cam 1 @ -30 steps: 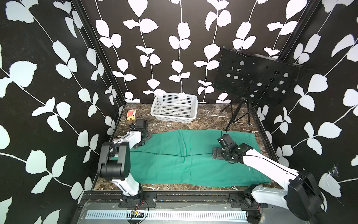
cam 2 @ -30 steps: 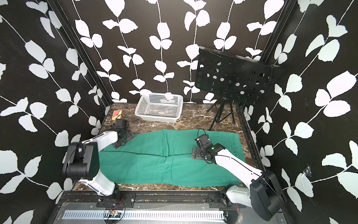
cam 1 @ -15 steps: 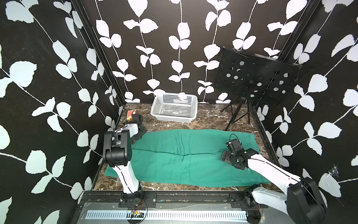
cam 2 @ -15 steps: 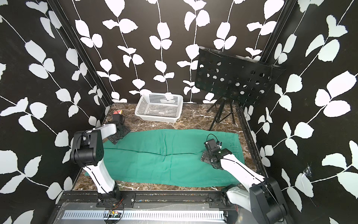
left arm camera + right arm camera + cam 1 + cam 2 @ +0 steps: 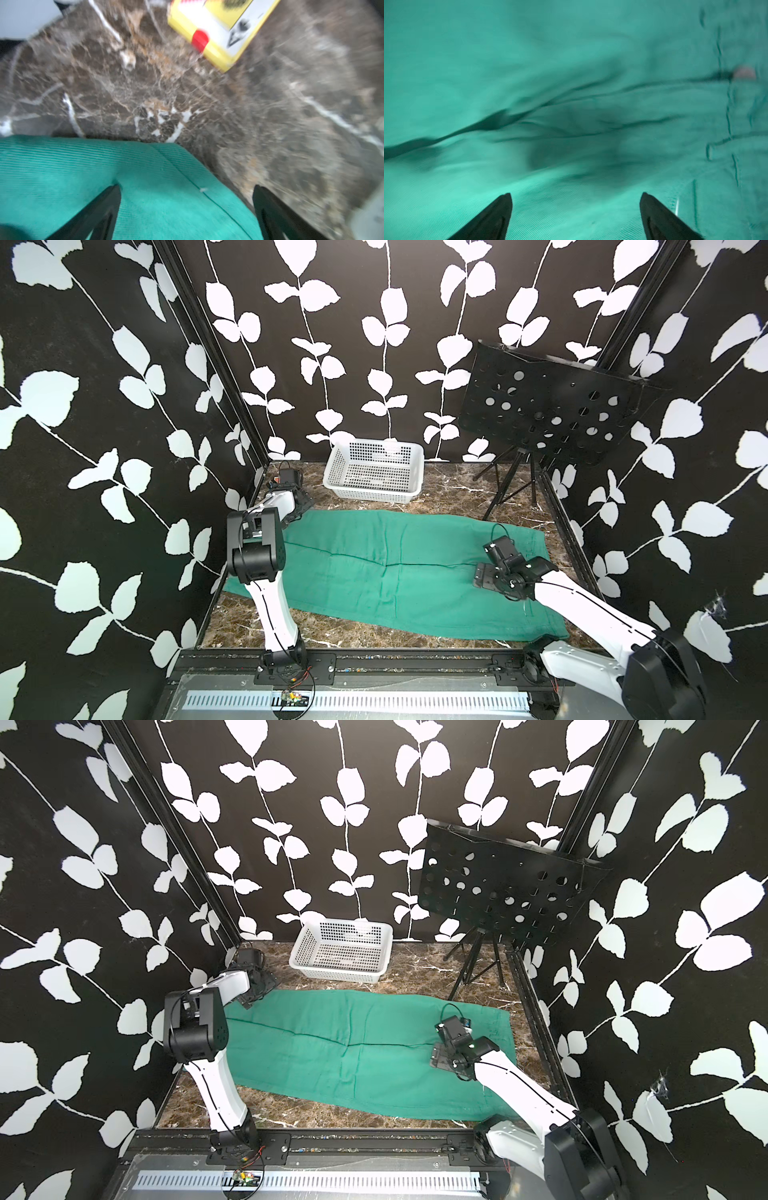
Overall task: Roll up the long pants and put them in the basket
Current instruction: Adjust the long pant at the center of the board.
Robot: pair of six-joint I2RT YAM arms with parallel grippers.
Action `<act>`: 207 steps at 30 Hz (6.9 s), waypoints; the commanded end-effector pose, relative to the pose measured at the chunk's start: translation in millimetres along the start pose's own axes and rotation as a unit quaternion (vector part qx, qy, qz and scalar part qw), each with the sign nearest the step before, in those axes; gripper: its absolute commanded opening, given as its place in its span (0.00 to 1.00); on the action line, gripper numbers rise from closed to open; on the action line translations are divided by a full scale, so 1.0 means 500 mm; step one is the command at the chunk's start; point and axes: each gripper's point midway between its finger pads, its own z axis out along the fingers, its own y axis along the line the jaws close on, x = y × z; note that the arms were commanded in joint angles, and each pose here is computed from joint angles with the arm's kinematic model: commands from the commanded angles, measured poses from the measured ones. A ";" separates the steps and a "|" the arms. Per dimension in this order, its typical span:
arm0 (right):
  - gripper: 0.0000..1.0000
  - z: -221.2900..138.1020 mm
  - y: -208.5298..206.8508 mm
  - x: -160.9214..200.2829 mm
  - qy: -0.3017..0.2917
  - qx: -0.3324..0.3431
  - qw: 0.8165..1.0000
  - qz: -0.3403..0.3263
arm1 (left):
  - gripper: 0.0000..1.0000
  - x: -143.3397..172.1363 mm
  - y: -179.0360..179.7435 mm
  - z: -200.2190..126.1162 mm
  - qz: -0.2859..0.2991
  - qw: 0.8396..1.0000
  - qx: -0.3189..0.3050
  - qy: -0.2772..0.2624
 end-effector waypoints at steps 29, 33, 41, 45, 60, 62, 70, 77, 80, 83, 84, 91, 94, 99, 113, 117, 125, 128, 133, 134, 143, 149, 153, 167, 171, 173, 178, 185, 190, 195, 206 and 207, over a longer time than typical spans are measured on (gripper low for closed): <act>1.00 0.003 0.042 0.034 -0.003 0.012 0.997 -0.079 | 0.98 0.312 0.359 -0.133 -0.299 0.941 -0.126 0.098; 1.00 0.006 0.014 0.030 -0.016 0.014 0.999 -0.047 | 0.98 0.397 0.409 -0.149 -0.359 0.910 -0.166 0.123; 1.00 -0.002 -0.036 0.025 -0.024 0.022 0.999 -0.007 | 0.97 0.455 0.491 -0.229 -0.400 0.886 -0.219 0.084; 0.99 -0.001 -0.048 0.025 -0.020 0.029 0.999 -0.002 | 0.97 0.435 0.529 -0.289 -0.391 0.888 -0.238 0.029; 0.98 -0.031 -0.004 -0.032 -0.040 -0.006 0.998 -0.041 | 0.75 0.108 0.326 -0.317 -0.111 0.989 -0.019 -0.096; 0.97 -0.029 -0.002 -0.038 -0.039 -0.002 0.998 -0.042 | 0.72 0.064 0.297 -0.293 -0.069 0.995 -0.037 -0.054; 0.98 -0.020 0.019 -0.055 -0.026 -0.002 0.999 -0.044 | 0.61 -0.068 0.167 -0.173 -0.016 0.998 0.031 -0.043; 0.97 -0.008 0.024 -0.059 -0.017 0.004 0.999 -0.037 | 0.58 -0.130 0.166 -0.104 0.012 0.999 -0.029 -0.027; 0.97 0.000 0.024 -0.059 -0.013 0.010 0.999 -0.036 | 0.73 -0.137 0.191 -0.084 0.004 0.998 -0.057 -0.021; 0.97 0.006 0.027 -0.061 -0.009 0.012 0.999 -0.037 | 0.79 -0.122 0.213 -0.046 -0.017 0.999 -0.047 0.017; 0.97 0.008 0.027 -0.062 -0.009 0.013 0.999 -0.036 | 0.79 -0.112 0.218 -0.035 -0.020 0.998 -0.043 0.030; 0.98 0.003 0.026 -0.080 -0.018 0.026 0.999 -0.043 | 0.80 -0.025 0.223 0.007 -0.021 0.994 -0.018 0.102; 0.98 -0.005 0.029 -0.087 -0.025 0.022 0.998 -0.046 | 0.78 0.003 0.225 0.023 -0.018 0.992 -0.012 0.121; 0.98 -0.008 0.025 -0.083 -0.028 0.021 0.998 -0.045 | 0.36 0.016 0.226 0.046 0.000 0.990 -0.016 0.141; 0.99 0.002 0.022 -0.083 -0.032 0.024 0.998 -0.052 | 0.00 -0.084 0.052 -0.187 0.289 0.951 -0.014 -0.107; 0.99 0.000 0.023 -0.084 -0.035 0.022 0.998 -0.048 | 0.01 0.001 0.018 -0.193 0.348 0.935 0.023 -0.062; 0.99 -0.012 0.025 -0.085 -0.046 0.008 0.998 -0.040 | 0.02 -0.100 0.124 -0.160 0.320 0.930 -0.148 -0.099; 0.99 -0.016 0.027 -0.089 -0.049 0.005 0.998 -0.039 | 0.14 -0.146 0.193 -0.149 0.299 0.915 -0.248 -0.107; 0.99 -0.028 0.024 -0.100 -0.058 0.013 0.997 -0.044 | 0.99 -0.160 0.263 -0.138 0.271 0.895 -0.341 -0.095; 0.99 -0.031 0.023 -0.103 -0.061 0.015 0.997 -0.045 | 0.99 -0.160 0.261 -0.142 0.265 0.897 -0.339 -0.097; 0.98 -0.032 0.024 -0.087 -0.044 0.008 0.998 -0.048 | 0.98 -0.105 0.146 -0.301 0.160 0.972 -0.113 -0.128; 0.96 -0.014 0.046 -0.065 -0.017 -0.007 0.999 -0.039 | 0.90 0.030 0.084 -0.292 0.024 0.990 0.104 -0.096; 0.98 -0.018 0.048 -0.096 -0.030 0.006 0.999 -0.023 | 0.90 0.094 0.085 -0.222 0.006 0.995 0.100 -0.022; 0.99 0.066 0.021 -0.271 -0.111 -0.046 0.977 0.173 | 0.91 0.142 0.214 -0.051 -0.071 0.996 -0.029 0.045; 1.00 0.088 -0.036 -0.290 -0.118 -0.025 0.970 0.210 | 0.90 0.167 0.249 -0.021 -0.105 0.990 -0.054 0.077; 0.99 0.108 -0.065 -0.285 -0.109 -0.024 0.965 0.238 | 0.90 0.171 0.259 -0.016 -0.121 0.987 -0.061 0.084; 0.98 0.156 -0.132 -0.259 -0.084 -0.018 0.950 0.301 | 0.90 0.165 0.265 -0.013 -0.137 0.984 -0.077 0.083; 0.97 0.205 -0.215 -0.228 -0.042 0.013 0.934 0.355 | 0.92 0.122 0.242 -0.015 -0.121 0.988 -0.062 0.068; 0.96 0.220 -0.267 -0.218 -0.027 0.026 0.922 0.385 | 0.95 0.037 0.225 -0.072 -0.072 0.996 -0.057 0.019; 0.97 0.191 -0.283 -0.259 -0.054 0.037 0.935 0.349 | 0.96 -0.014 0.190 -0.152 -0.062 0.998 -0.011 -0.011; 0.99 0.046 -0.143 -0.194 -0.040 -0.012 0.971 0.237 | 0.91 0.217 0.097 -0.318 -0.035 0.993 0.096 0.063; 0.99 0.039 -0.134 -0.170 -0.031 -0.020 0.970 0.240 | 0.91 0.252 0.103 -0.327 -0.027 0.993 0.093 0.070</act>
